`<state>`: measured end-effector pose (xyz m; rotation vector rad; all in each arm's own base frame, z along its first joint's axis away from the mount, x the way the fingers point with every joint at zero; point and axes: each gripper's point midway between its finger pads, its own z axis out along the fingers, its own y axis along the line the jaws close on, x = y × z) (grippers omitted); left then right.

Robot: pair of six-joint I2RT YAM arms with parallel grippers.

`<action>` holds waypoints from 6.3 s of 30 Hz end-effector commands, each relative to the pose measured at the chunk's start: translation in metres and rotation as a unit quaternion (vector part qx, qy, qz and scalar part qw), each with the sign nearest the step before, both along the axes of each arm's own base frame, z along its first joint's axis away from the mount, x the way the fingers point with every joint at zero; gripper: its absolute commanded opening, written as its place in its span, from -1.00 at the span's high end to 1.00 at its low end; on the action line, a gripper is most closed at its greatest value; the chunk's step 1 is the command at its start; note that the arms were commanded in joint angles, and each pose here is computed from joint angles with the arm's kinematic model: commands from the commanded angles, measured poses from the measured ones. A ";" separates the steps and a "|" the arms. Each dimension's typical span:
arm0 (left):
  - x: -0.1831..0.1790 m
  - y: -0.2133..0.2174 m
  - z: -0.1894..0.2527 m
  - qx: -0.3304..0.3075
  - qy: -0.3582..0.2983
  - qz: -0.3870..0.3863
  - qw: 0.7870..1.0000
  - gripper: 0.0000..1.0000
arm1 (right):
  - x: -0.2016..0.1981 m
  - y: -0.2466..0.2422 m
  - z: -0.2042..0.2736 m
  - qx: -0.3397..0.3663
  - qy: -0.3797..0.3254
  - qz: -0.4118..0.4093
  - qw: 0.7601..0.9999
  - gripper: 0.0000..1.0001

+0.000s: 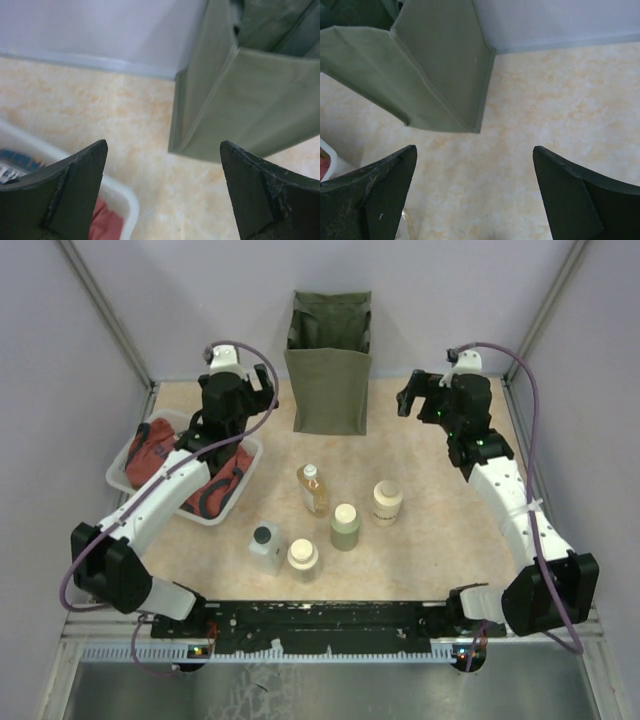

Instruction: Place the personal care products into the canvas bag

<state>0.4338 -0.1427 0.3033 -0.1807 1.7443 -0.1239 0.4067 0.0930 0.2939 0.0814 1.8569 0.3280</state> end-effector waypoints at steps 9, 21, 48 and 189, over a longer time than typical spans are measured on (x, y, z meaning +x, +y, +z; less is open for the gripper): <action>0.071 -0.035 0.079 -0.060 -0.087 -0.059 0.993 -0.99 | 0.088 0.049 0.090 0.106 -0.173 0.068 0.977 -0.99; 0.022 -0.001 0.030 -0.044 -0.076 -0.027 0.996 -0.99 | 0.171 0.103 0.089 0.186 -0.196 0.117 0.956 -0.99; -0.014 0.026 -0.009 -0.003 -0.024 0.000 1.000 -0.99 | 0.190 0.113 0.028 0.039 -0.083 0.044 0.995 0.27; 0.005 -0.127 -0.012 -0.012 0.065 -0.259 0.964 0.48 | -0.132 0.067 -0.083 -0.108 0.053 0.083 0.989 1.00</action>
